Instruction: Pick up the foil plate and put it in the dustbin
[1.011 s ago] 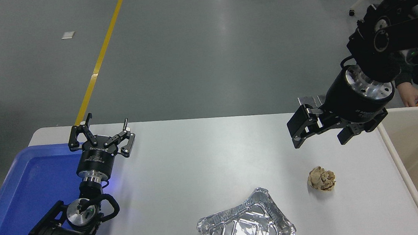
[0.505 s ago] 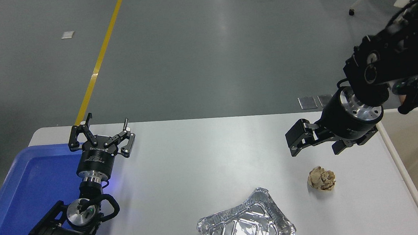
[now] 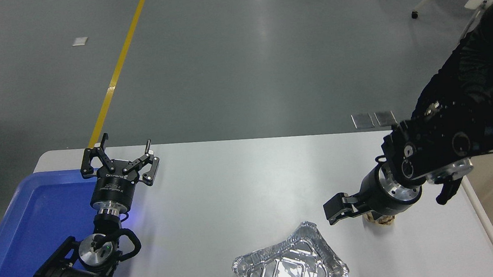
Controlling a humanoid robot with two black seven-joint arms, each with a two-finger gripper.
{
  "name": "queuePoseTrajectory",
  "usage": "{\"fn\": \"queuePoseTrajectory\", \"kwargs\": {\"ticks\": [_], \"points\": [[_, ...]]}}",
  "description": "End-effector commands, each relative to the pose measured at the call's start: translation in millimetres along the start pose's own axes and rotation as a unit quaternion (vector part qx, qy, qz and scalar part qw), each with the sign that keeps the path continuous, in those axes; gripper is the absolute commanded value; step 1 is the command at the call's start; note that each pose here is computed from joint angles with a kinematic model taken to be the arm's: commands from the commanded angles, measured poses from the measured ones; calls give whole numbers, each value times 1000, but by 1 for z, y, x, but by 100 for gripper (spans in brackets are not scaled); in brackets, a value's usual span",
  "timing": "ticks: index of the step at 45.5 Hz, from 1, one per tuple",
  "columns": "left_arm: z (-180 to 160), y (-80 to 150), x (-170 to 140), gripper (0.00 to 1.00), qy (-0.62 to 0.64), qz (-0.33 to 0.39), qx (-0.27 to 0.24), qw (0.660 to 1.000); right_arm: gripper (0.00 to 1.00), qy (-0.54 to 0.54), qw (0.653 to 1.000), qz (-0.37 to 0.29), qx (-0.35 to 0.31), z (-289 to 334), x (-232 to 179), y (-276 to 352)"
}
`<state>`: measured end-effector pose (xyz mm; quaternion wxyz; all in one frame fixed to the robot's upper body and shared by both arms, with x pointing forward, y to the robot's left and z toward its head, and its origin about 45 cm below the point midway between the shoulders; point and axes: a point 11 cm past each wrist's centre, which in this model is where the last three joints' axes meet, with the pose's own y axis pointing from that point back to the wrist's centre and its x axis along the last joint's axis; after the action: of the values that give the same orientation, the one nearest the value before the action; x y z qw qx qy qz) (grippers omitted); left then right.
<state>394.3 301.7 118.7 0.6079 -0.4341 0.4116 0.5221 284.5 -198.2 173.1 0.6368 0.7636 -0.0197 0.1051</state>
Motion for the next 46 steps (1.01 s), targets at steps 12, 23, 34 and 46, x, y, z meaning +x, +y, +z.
{"fn": "queuePoseTrajectory", "kwargs": {"ticks": [12,23,34,46], "points": [[0,0,0,99,0,0,1,1000,100,44,998,41,26,-10,-25,-62],[0,0,0,99,-1,-1,1,1000,100,51,997,52,35,-15,-24,-75],[0,0,0,99,-1,-1,1,1000,100,79,995,53,35,-13,-25,-83],[0,0,0,99,0,0,0,1000,99,77,995,61,32,-8,-23,-90]]}}
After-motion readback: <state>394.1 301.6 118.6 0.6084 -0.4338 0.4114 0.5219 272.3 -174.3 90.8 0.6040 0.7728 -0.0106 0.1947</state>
